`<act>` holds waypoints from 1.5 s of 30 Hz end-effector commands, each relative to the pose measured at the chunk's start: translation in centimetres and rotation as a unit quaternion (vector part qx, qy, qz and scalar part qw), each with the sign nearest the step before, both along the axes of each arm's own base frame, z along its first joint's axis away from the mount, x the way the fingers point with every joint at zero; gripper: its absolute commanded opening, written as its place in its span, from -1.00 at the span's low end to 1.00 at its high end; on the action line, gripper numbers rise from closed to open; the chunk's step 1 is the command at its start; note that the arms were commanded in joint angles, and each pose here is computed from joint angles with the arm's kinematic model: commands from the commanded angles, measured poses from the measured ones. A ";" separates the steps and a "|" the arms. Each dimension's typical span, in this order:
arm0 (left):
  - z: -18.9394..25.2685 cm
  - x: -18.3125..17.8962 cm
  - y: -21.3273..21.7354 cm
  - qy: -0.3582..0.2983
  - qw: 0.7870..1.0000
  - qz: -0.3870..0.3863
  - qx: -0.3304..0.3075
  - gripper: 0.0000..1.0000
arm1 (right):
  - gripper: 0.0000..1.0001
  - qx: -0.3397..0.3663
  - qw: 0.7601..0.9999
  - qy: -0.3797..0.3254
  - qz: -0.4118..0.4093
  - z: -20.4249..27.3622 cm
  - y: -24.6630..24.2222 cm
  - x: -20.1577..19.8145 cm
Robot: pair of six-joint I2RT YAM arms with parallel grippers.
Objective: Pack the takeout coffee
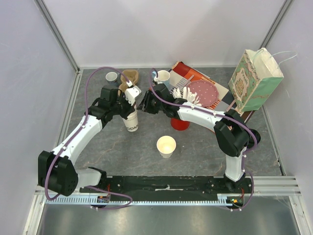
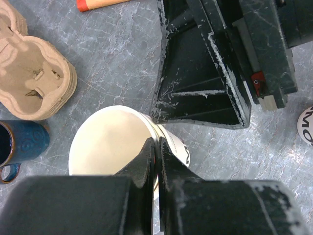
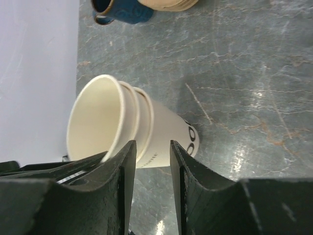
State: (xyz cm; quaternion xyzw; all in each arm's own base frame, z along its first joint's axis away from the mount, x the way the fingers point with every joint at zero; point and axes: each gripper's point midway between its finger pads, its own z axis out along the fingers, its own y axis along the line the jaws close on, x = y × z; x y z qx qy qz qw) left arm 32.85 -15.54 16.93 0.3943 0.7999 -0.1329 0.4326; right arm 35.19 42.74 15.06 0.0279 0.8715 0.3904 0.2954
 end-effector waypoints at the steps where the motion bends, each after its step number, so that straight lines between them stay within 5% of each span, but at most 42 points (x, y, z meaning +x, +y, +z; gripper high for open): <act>1: 5.9 2.4 -1.8 -0.099 0.994 -0.019 -0.043 -0.96 | -0.18 -0.045 0.999 0.007 -0.002 -2.3 -0.6 -0.2; 12: 3.8 1.1 -1.4 -0.101 0.993 -0.067 0.002 -0.95 | -0.15 -0.049 0.998 -0.035 -0.016 2.0 -2.6 1.1; 20: 0.8 -5.6 -3.1 -0.062 0.960 -0.272 0.020 -0.95 | -0.12 -0.058 0.992 -0.110 -0.009 7.6 -4.8 2.6; 28: 0.8 -5.8 -3.6 -0.093 0.942 -0.322 0.030 -0.95 | 0.17 -0.126 0.983 -0.120 0.051 5.3 -2.0 1.5; 37: 0.4 -6.0 -3.6 -0.098 0.937 -0.335 0.032 -0.95 | 0.20 -0.162 0.978 -0.090 0.096 2.0 -1.3 1.2; 41: 0.3 -5.8 -3.6 -0.100 0.937 -0.333 0.035 -0.96 | 0.04 -0.168 0.976 -0.083 0.107 1.2 -1.4 0.6; 45: 0.1 -5.2 -3.5 -0.101 0.941 -0.321 0.040 -0.95 | -0.41 -0.172 0.976 -0.088 0.102 1.4 -1.7 0.8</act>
